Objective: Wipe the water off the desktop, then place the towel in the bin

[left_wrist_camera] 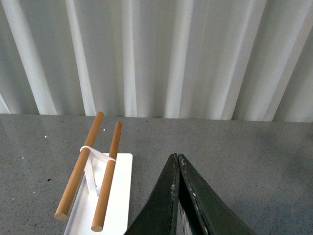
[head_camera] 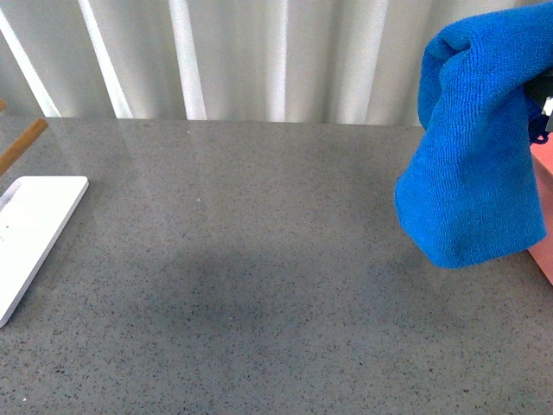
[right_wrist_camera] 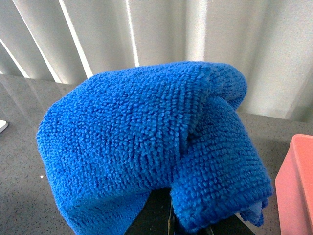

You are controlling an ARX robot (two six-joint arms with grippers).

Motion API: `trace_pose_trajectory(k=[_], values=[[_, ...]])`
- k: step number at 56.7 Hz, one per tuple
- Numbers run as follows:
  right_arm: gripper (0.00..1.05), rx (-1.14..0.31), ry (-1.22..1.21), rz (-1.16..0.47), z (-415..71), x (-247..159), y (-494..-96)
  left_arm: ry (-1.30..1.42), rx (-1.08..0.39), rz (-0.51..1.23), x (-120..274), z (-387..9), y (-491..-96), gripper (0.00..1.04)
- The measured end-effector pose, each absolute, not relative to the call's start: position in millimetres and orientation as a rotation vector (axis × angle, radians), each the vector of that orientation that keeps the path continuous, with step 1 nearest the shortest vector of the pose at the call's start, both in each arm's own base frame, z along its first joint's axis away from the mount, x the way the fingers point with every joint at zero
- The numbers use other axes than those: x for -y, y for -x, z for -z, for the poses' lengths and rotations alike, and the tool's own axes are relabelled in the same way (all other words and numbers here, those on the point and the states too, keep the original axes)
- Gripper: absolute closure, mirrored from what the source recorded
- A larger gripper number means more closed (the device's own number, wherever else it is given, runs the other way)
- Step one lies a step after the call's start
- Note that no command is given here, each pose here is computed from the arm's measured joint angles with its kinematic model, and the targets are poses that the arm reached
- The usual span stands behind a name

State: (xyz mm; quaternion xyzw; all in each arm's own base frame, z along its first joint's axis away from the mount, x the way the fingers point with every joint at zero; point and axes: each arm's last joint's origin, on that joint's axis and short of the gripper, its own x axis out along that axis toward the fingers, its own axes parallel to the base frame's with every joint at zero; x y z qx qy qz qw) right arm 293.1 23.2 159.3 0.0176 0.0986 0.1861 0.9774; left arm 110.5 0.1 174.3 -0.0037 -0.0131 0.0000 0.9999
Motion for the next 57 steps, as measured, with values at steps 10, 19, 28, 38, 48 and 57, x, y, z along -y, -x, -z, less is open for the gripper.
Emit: trace_pose_trajectory(k=[10, 19, 28, 38, 48, 57], values=[[1.01, -0.2, -0.035, -0.378, -159, -24, -293, 0.007, 0.026, 0.0, 0, -174, -108, 1.01], [1.01, -0.201, -0.034, -0.379, -159, -25, -293, 0.007, 0.023, -0.001, 0, -171, -97, 1.01], [1.01, -0.21, -0.033, -0.37, -159, -29, -292, 0.007, 0.021, -0.001, 0, -171, -97, 1.01], [1.01, -0.32, -0.086, -0.307, -159, -38, -311, 0.007, 0.02, -0.001, 0, -171, -97, 0.92], [1.01, -0.549, -0.216, -0.179, -143, -47, -347, 0.007, 0.021, -0.001, 0, -171, -97, 0.52], [1.01, -0.672, -0.289, -0.137, -130, -54, -364, 0.007, 0.021, -0.001, 0, -171, -97, 0.27]])
